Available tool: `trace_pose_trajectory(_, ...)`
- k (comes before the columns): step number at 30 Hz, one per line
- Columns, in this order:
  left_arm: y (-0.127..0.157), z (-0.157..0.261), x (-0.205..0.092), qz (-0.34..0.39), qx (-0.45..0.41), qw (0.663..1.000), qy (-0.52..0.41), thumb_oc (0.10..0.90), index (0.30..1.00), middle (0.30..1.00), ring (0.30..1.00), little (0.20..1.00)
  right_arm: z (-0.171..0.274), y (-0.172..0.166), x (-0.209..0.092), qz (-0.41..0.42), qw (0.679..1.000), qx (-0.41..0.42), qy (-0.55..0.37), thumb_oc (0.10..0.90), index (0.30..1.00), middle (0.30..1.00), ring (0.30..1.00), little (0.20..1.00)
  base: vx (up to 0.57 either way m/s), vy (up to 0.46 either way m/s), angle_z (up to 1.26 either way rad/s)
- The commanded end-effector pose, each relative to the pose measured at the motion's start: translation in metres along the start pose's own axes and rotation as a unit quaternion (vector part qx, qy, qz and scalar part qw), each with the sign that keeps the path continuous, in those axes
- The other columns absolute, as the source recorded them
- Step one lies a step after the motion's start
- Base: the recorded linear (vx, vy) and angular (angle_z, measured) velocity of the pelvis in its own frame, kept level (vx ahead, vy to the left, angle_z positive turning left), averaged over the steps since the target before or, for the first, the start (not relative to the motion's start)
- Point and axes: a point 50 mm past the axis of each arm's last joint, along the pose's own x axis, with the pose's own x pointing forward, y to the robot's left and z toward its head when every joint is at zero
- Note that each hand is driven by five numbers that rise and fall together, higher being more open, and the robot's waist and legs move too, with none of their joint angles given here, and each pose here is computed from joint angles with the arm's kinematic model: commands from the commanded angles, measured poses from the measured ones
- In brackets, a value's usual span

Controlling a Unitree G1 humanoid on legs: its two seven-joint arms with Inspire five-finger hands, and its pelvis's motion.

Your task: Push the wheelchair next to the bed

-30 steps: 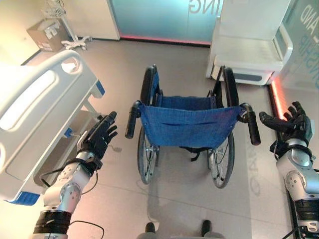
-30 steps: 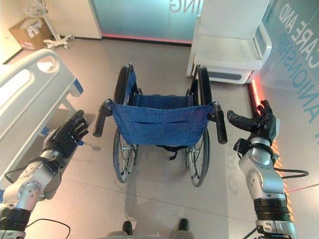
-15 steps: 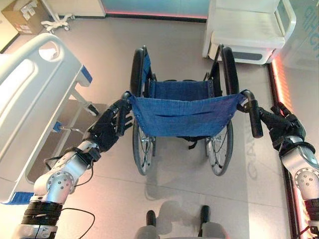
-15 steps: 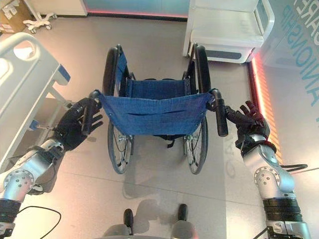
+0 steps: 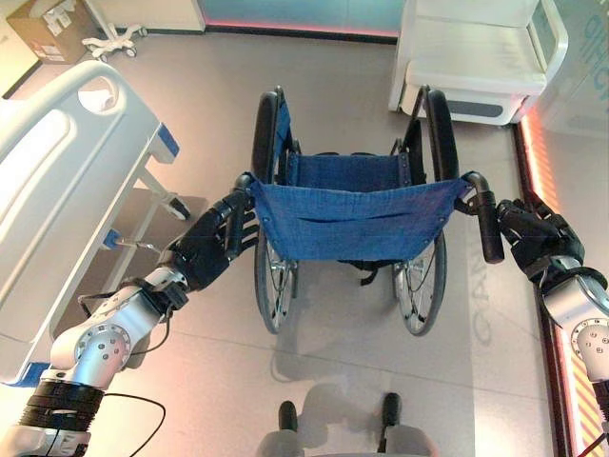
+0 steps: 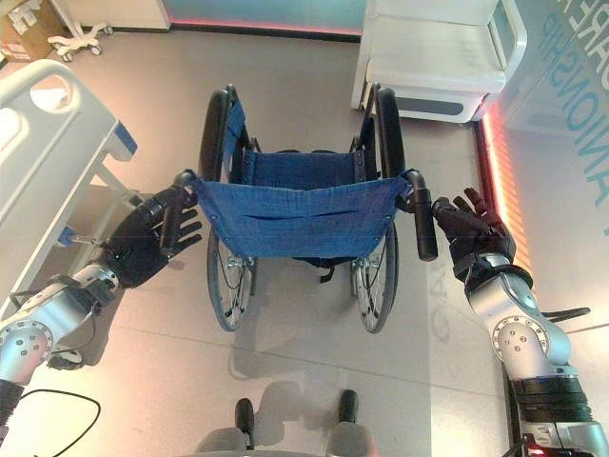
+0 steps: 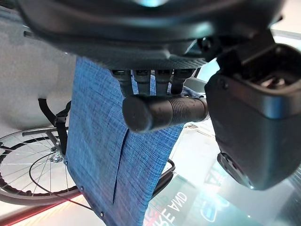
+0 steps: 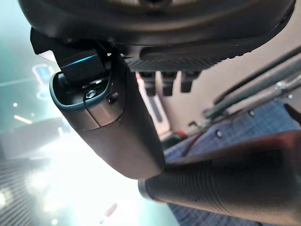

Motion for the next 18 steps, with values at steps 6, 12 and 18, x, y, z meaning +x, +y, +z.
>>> trace_pose_trajectory(6, -0.093, 0.058, -0.004, -0.262, 0.084, 0.955, -0.114, 0.778, 0.867, 0.867, 0.867, 0.867, 0.056, 0.052, -0.013, 0.118, 0.985, 0.010, -0.127, 0.800, 0.900, 0.900, 0.900, 0.900, 0.00, 0.000, 0.00)
trace_pose_trajectory(12, -0.097, 0.062, -0.005, -0.272, 0.117, 0.949, -0.109, 0.400, 0.300, 0.300, 0.300, 0.300, 0.068, 0.056, -0.014, 0.122, 0.982, 0.015, -0.143, 0.800, 0.900, 0.900, 0.900, 0.900, 0.00, 0.000, 0.00)
trace_pose_trajectory(18, -0.100, 0.063, -0.005, -0.279, 0.123, 0.947, -0.101, 0.400, 0.300, 0.300, 0.300, 0.300, 0.081, 0.058, -0.019, 0.120, 0.974, 0.025, -0.188, 0.800, 0.900, 0.900, 0.900, 0.900, 0.00, 0.002, -0.01)
